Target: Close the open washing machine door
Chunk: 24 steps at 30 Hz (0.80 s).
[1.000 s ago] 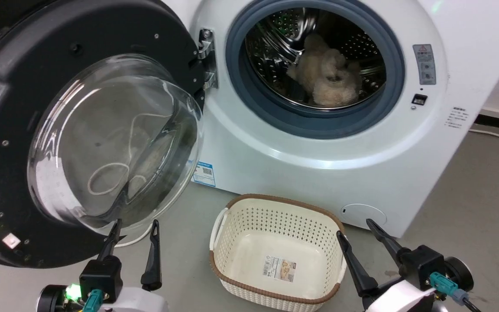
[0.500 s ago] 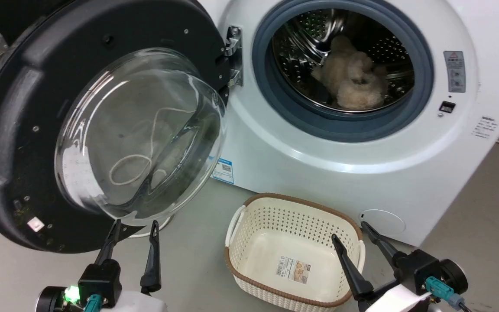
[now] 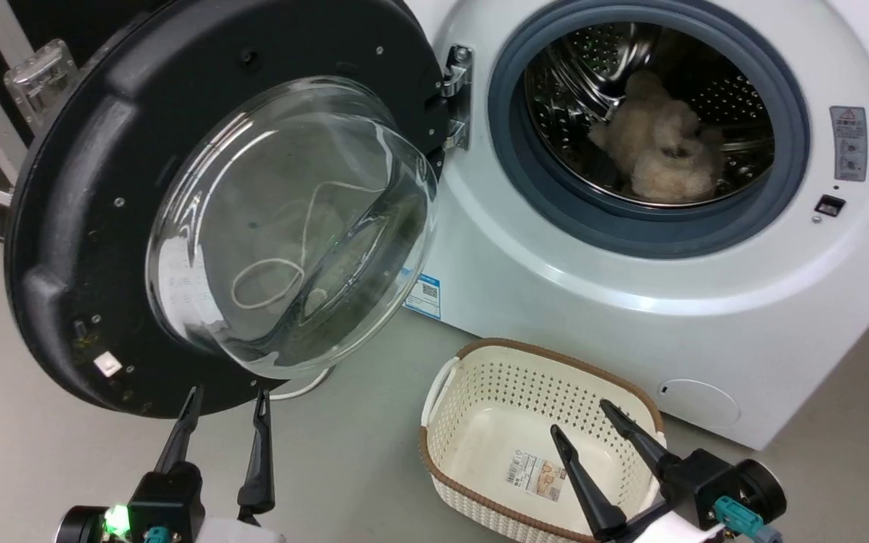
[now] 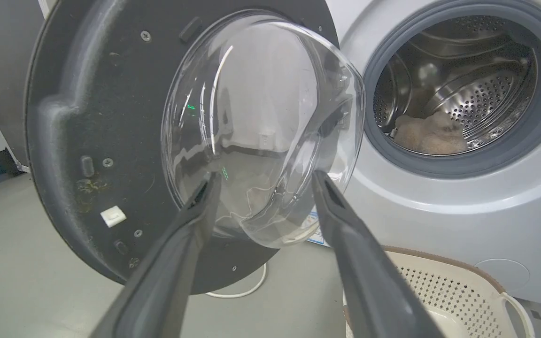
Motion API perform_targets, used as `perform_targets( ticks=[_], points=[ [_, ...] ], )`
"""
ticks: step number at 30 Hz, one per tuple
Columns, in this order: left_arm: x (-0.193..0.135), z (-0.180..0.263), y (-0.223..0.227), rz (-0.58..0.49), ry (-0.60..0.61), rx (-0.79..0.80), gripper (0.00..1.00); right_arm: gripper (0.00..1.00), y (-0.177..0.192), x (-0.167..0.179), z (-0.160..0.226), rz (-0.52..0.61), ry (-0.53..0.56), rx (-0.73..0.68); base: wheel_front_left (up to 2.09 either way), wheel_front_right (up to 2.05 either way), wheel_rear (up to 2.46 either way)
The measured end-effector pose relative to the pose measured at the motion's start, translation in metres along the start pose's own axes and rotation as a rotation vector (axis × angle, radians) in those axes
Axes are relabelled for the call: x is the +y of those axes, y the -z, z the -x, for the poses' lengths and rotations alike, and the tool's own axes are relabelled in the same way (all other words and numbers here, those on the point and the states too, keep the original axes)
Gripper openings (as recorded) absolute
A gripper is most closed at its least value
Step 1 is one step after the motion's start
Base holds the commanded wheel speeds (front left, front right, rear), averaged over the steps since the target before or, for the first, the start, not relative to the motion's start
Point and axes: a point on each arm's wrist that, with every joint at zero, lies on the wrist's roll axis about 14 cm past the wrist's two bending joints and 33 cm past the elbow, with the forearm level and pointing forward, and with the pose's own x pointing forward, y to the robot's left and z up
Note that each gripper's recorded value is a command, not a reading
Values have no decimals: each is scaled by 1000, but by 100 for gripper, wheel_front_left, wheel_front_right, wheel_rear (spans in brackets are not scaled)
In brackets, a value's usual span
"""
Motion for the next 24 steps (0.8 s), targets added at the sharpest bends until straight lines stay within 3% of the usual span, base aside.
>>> perform_targets(
  ticks=[4, 6, 16, 24],
  points=[
    [6, 5, 0, -4, -16, -2, 100, 100, 1, 6, -3, -1, -22, -1, 0, 0, 0],
    [11, 6, -1, 3, -35, -9, 0, 100, 1, 10, -4, -2, -33, -4, 0, 0, 0],
    [54, 7, -41, 43, -131, -144, 0, 100, 7, 19, -10, -17, -68, -1, 0, 0, 0],
    [135, -22, -94, 65, -239, -305, 0, 100, 24, 14, -9, -39, -61, 27, 0, 0, 0]
  ],
)
